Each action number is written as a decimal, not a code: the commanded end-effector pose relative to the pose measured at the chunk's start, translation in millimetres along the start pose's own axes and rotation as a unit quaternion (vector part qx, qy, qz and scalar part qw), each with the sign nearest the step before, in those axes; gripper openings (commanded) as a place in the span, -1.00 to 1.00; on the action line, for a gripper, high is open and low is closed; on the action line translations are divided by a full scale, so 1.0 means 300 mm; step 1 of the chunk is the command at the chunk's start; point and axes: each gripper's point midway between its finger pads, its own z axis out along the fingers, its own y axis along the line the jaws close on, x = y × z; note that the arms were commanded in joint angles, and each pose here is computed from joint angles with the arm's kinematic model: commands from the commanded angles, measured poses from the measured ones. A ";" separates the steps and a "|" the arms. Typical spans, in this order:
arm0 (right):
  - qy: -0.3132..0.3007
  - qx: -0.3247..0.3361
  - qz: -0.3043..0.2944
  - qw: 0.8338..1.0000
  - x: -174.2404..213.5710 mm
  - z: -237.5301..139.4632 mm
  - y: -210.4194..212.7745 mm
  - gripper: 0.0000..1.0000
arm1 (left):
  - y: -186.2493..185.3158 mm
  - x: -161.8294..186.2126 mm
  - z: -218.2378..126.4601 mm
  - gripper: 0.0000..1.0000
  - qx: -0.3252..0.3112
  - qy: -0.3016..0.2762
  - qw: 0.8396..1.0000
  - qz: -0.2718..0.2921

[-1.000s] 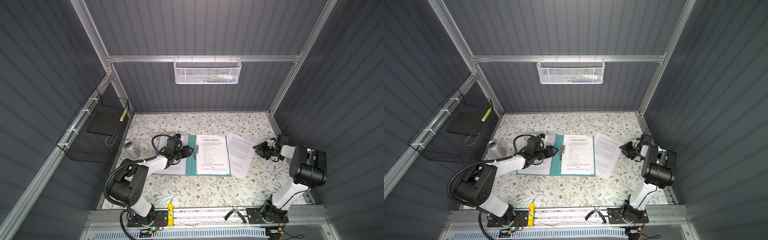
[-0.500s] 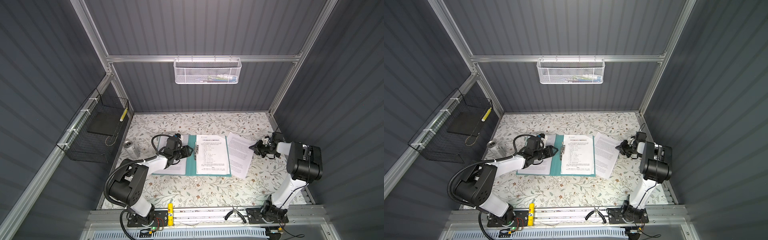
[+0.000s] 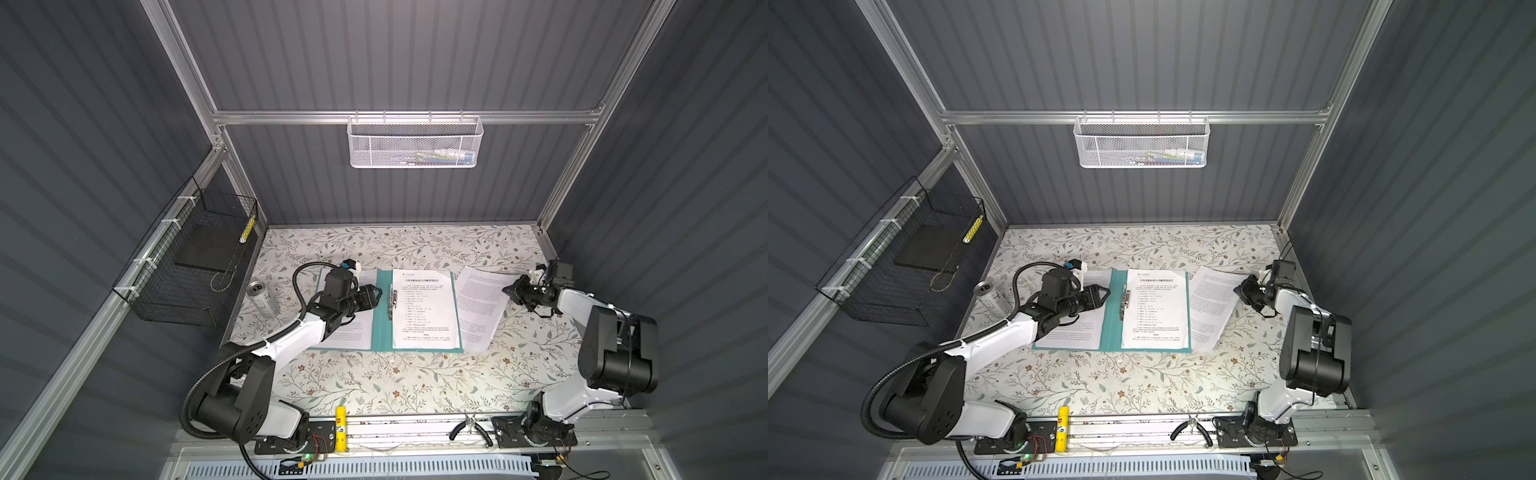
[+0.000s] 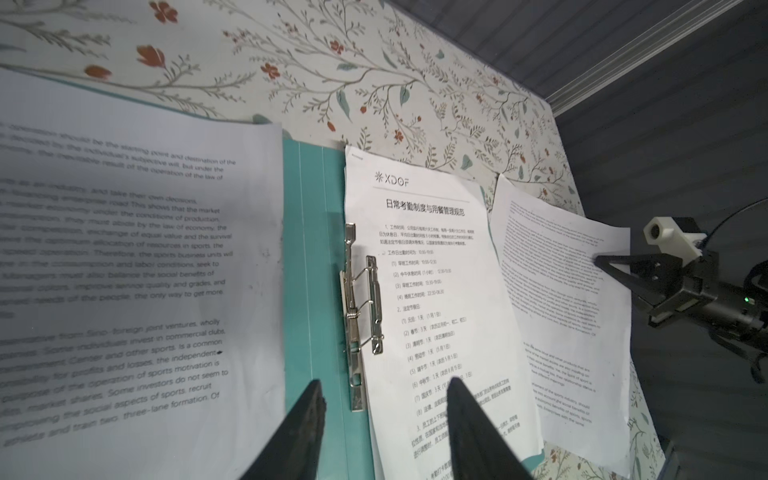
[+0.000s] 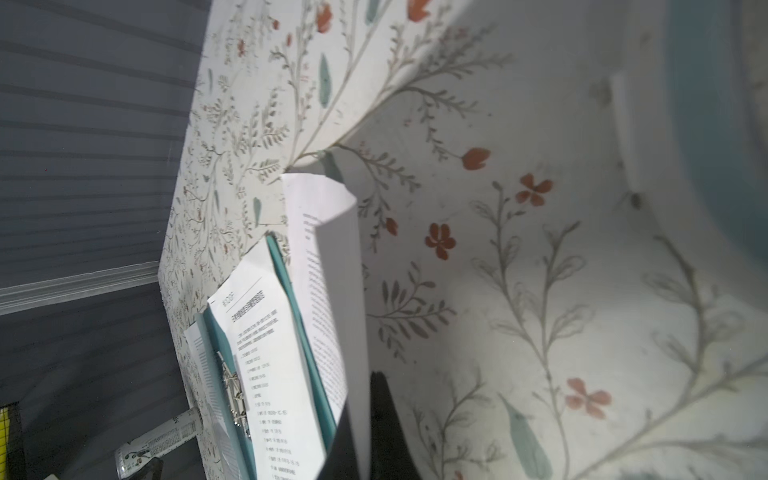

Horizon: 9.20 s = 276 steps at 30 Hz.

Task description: Put the files into the folder

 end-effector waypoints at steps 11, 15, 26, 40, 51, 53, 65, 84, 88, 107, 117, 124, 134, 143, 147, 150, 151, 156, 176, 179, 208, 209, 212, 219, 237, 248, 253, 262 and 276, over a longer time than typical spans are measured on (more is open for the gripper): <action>-0.088 -0.043 -0.104 0.990 0.004 -0.328 0.360 -1.00 | 0.026 -0.017 -0.089 0.01 -0.032 -0.022 0.999 0.026; -0.076 -0.062 -0.128 0.987 0.044 -0.376 0.453 -1.00 | 0.028 -0.029 -0.092 0.02 -0.040 -0.016 0.999 0.031; -0.085 -0.112 -0.182 0.973 0.099 -0.514 0.644 -1.00 | 0.005 -0.068 -0.100 0.02 -0.046 -0.010 0.998 0.036; -0.016 -0.200 -0.261 0.944 0.305 -0.544 0.890 -1.00 | -0.010 -0.104 -0.148 0.02 -0.053 -0.029 0.997 0.046; 0.015 -0.186 -0.226 0.956 0.297 -0.370 0.845 -1.00 | 0.013 -0.088 -0.155 0.02 -0.062 -0.031 0.997 0.045; 0.028 -0.166 -0.207 0.964 0.259 -0.286 0.793 -1.00 | 0.020 -0.080 -0.147 0.02 -0.061 -0.027 0.997 0.043; 0.188 -0.120 -0.156 0.962 0.226 0.223 0.538 -1.00 | 0.036 -0.067 -0.158 0.03 -0.067 -0.023 0.996 0.047; 0.226 -0.118 -0.140 0.957 0.251 0.358 0.482 -1.00 | 0.051 -0.049 -0.133 0.03 -0.070 -0.011 0.997 0.043; 0.227 -0.118 -0.135 0.957 0.260 0.376 0.484 -1.00 | 0.053 -0.047 -0.128 0.03 -0.069 -0.008 0.997 0.042; 0.227 -0.104 -0.118 0.961 0.300 0.440 0.490 -1.00 | 0.059 -0.035 -0.138 0.03 -0.071 -0.009 0.997 0.041; 0.245 -0.109 -0.134 0.954 0.338 0.452 0.495 -1.00 | 0.066 -0.030 -0.137 0.03 -0.074 -0.008 0.996 0.041; 0.248 -0.106 -0.136 0.953 0.348 0.455 0.486 -1.00 | 0.071 -0.026 -0.131 0.03 -0.076 -0.007 0.996 0.039; 0.249 -0.106 -0.134 0.953 0.348 0.469 0.484 -1.00 | 0.071 -0.027 -0.133 0.04 -0.076 -0.008 0.996 0.040; 0.253 -0.101 -0.139 0.952 0.358 0.467 0.465 -1.00 | 0.073 -0.024 -0.130 0.04 -0.076 -0.007 0.996 0.038; 0.254 -0.098 -0.139 0.952 0.363 0.467 0.454 -1.00 | 0.074 -0.024 -0.128 0.04 -0.077 -0.006 0.996 0.038; 0.251 -0.095 -0.138 0.953 0.366 0.461 0.447 -1.00 | 0.074 -0.026 -0.127 0.04 -0.077 -0.007 0.996 0.036; 0.250 -0.093 -0.138 0.954 0.364 0.459 0.447 -1.00 | 0.072 -0.025 -0.127 0.04 -0.076 -0.006 0.996 0.036; 0.242 -0.083 -0.141 0.956 0.354 0.446 0.448 -1.00 | 0.073 -0.025 -0.122 0.04 -0.075 -0.006 0.997 0.035; 0.202 -0.004 -0.154 0.967 0.285 0.358 0.430 -0.05 | 0.070 -0.033 -0.102 0.08 -0.071 -0.007 0.997 0.036; 0.198 0.008 -0.158 0.967 0.272 0.340 0.427 -0.06 | 0.068 -0.035 -0.099 0.08 -0.069 -0.007 0.997 0.036; 0.179 -0.103 -0.195 0.959 0.418 0.155 0.617 -0.29 | -0.034 -0.072 0.173 0.05 0.064 0.014 0.994 0.085; 0.182 -0.103 -0.196 0.958 0.427 0.159 0.620 -0.29 | -0.037 -0.074 0.190 0.05 0.069 0.016 0.994 0.083; 0.187 -0.104 -0.199 0.956 0.444 0.165 0.629 -0.29 | -0.039 -0.070 0.238 0.05 0.082 0.026 0.993 0.077; 0.188 -0.103 -0.200 0.956 0.453 0.168 0.627 -0.29 | -0.022 -0.052 0.332 0.04 0.095 0.047 0.992 0.065; 0.174 -0.097 -0.204 0.959 0.451 0.156 0.607 -0.29 | 0.052 -0.003 0.426 0.04 0.080 0.067 0.994 0.036; 0.173 -0.095 -0.206 0.959 0.446 0.157 0.608 -0.29 | 0.057 0.011 0.461 0.02 0.088 0.078 0.993 0.027; 0.169 -0.094 -0.209 0.959 0.444 0.146 0.611 -0.30 | 0.060 0.023 0.471 0.00 0.092 0.081 0.992 0.019; 0.166 -0.096 -0.212 0.958 0.437 0.136 0.621 -0.30 | 0.043 0.025 0.473 -0.03 0.110 0.080 0.991 0.010; 0.175 -0.104 -0.207 0.957 0.448 0.149 0.623 -0.31 | 0.006 0.004 0.429 -0.06 0.127 0.069 0.989 0.017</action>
